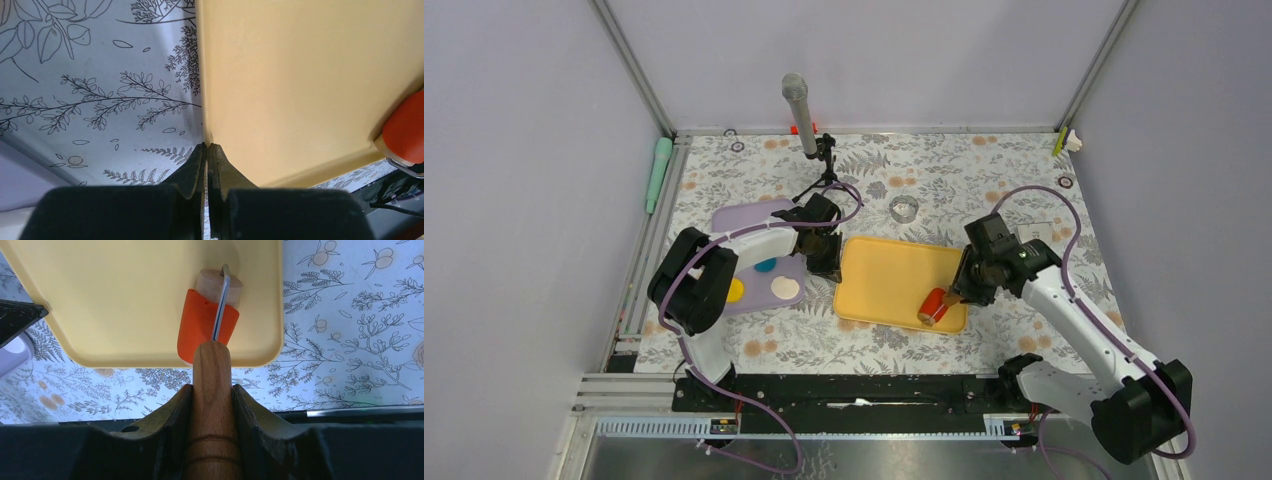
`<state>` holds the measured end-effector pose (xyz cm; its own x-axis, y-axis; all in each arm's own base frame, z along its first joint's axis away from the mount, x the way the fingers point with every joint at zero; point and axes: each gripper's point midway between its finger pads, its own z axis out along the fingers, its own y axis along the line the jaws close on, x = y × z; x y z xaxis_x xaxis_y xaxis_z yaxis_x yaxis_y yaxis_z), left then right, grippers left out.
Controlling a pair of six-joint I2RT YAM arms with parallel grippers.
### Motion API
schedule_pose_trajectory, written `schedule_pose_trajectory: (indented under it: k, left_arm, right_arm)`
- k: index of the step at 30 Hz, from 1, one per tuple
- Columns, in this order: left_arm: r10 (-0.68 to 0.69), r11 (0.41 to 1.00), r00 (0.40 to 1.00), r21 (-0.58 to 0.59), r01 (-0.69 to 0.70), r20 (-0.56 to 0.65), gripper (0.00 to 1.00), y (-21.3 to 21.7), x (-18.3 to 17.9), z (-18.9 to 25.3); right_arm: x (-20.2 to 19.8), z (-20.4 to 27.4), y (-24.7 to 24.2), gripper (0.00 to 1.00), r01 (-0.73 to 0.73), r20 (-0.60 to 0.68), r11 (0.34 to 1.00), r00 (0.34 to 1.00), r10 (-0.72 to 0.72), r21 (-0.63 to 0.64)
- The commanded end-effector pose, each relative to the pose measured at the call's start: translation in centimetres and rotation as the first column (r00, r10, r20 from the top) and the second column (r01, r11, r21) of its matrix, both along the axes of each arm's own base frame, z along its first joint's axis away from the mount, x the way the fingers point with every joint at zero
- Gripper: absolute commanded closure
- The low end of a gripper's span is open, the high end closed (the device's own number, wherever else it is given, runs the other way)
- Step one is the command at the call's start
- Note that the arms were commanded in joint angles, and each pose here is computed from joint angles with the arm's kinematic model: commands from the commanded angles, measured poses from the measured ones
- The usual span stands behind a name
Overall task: Roll out the dumpling wrappers from the dough
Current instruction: Flatten out the dough on the work surface.
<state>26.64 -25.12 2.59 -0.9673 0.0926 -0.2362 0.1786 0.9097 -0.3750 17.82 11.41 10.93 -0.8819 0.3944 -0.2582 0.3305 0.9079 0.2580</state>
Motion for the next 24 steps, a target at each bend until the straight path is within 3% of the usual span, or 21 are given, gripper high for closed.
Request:
schedule_pose_trajectory:
  k: [1, 10, 24]
  left_arm:
    - [-0.019, 1.000, 1.000, -0.003, 0.019, 0.019, 1.00, -0.3, 0.2, 0.9]
    - [-0.021, 1.000, 1.000, -0.010, 0.021, 0.011, 1.00, -0.5, 0.3, 0.8]
    - [-0.024, 1.000, 1.000, -0.011, 0.024, 0.000, 1.00, -0.5, 0.0, 0.7]
  right_arm:
    - [0.2, -1.1, -0.6, 1.00, -0.039, -0.070, 0.996, 0.997, 0.034, -0.077]
    - [4.0, 0.7, 3.4, 1.00, -0.098, 0.012, 0.995, 0.995, 0.098, 0.025]
    - [4.9, -1.8, 6.9, 1.00, -0.172, -0.030, 0.984, 0.984, 0.173, 0.040]
